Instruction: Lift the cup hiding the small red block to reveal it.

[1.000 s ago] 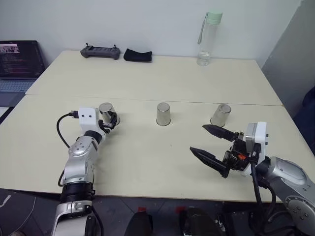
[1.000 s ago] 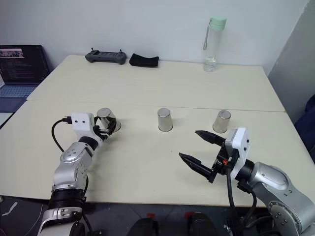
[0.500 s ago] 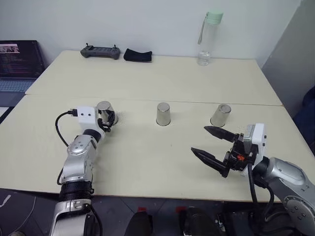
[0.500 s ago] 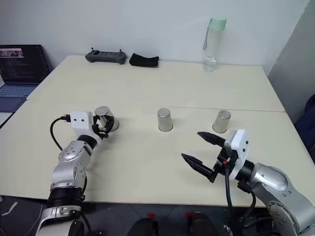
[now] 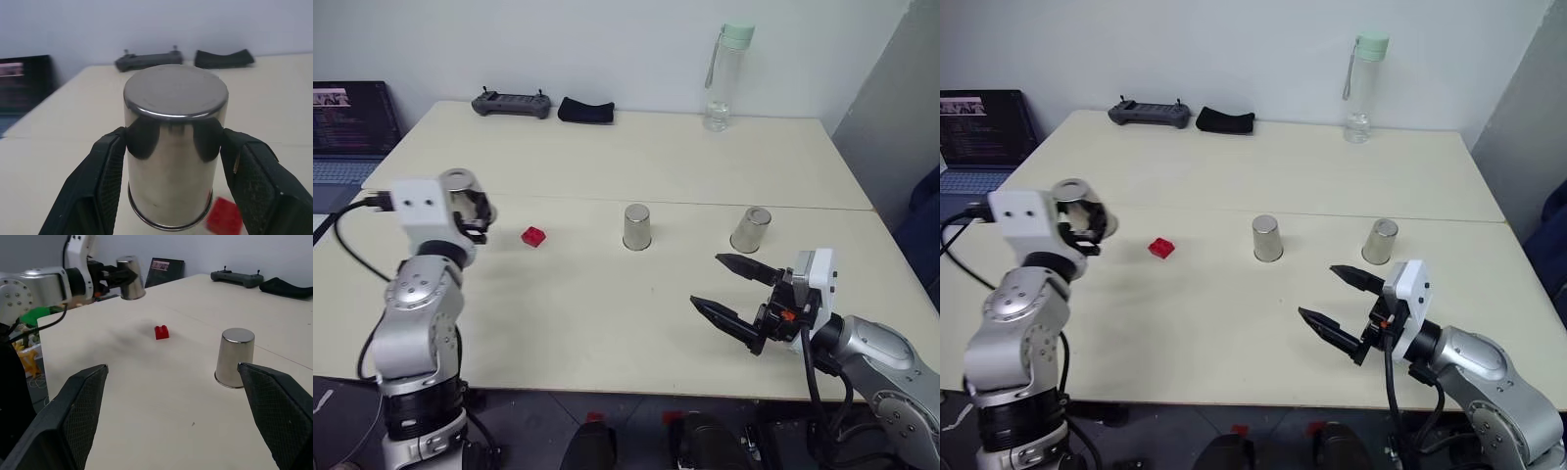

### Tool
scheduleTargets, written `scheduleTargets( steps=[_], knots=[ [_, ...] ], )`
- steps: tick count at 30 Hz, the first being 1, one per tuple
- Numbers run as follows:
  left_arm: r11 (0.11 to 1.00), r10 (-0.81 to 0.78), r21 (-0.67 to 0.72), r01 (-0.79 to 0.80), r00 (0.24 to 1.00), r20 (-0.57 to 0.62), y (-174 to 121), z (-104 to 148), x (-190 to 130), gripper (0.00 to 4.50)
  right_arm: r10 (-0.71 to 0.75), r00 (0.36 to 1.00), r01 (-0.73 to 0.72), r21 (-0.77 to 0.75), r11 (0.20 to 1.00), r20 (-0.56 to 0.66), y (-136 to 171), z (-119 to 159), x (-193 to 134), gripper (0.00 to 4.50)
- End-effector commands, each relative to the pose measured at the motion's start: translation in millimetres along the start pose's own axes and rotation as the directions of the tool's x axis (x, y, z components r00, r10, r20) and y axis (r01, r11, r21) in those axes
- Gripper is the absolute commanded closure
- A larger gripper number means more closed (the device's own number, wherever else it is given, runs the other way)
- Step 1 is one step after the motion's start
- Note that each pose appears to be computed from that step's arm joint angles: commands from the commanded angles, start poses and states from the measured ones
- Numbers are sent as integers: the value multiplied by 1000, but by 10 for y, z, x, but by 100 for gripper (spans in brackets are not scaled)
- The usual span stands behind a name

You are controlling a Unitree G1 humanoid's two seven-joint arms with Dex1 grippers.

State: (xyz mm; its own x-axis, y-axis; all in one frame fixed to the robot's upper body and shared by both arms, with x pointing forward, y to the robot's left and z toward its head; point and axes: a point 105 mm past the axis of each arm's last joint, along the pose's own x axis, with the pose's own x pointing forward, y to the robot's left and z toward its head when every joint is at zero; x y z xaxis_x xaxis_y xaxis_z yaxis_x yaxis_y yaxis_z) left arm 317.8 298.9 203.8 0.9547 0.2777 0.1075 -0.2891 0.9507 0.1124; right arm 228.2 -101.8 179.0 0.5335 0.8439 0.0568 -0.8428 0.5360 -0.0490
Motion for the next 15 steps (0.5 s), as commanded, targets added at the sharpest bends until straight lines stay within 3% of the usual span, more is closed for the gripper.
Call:
scheduleTargets(
  steps=[1, 5, 13, 15],
  knots=[
    [998, 24, -60, -26, 999, -28, 110, -182, -162, 180, 23, 1000, -22, -22, 999, 18, 19, 35, 14, 0],
    [996, -19, -83, 13, 997, -72, 136, -486, -200, 180, 26, 999, -26, -21, 999, 19, 23, 33, 33, 0],
    [993, -80, -93, 73, 994, -72, 59, -639, -140, 180, 17, 1000, -16, -29, 999, 14, 13, 64, 46, 0],
    [992, -88, -94, 81, 993, -73, 44, -657, -140, 124, 12, 1000, -12, -27, 1000, 14, 19, 64, 47, 0]
  ],
)
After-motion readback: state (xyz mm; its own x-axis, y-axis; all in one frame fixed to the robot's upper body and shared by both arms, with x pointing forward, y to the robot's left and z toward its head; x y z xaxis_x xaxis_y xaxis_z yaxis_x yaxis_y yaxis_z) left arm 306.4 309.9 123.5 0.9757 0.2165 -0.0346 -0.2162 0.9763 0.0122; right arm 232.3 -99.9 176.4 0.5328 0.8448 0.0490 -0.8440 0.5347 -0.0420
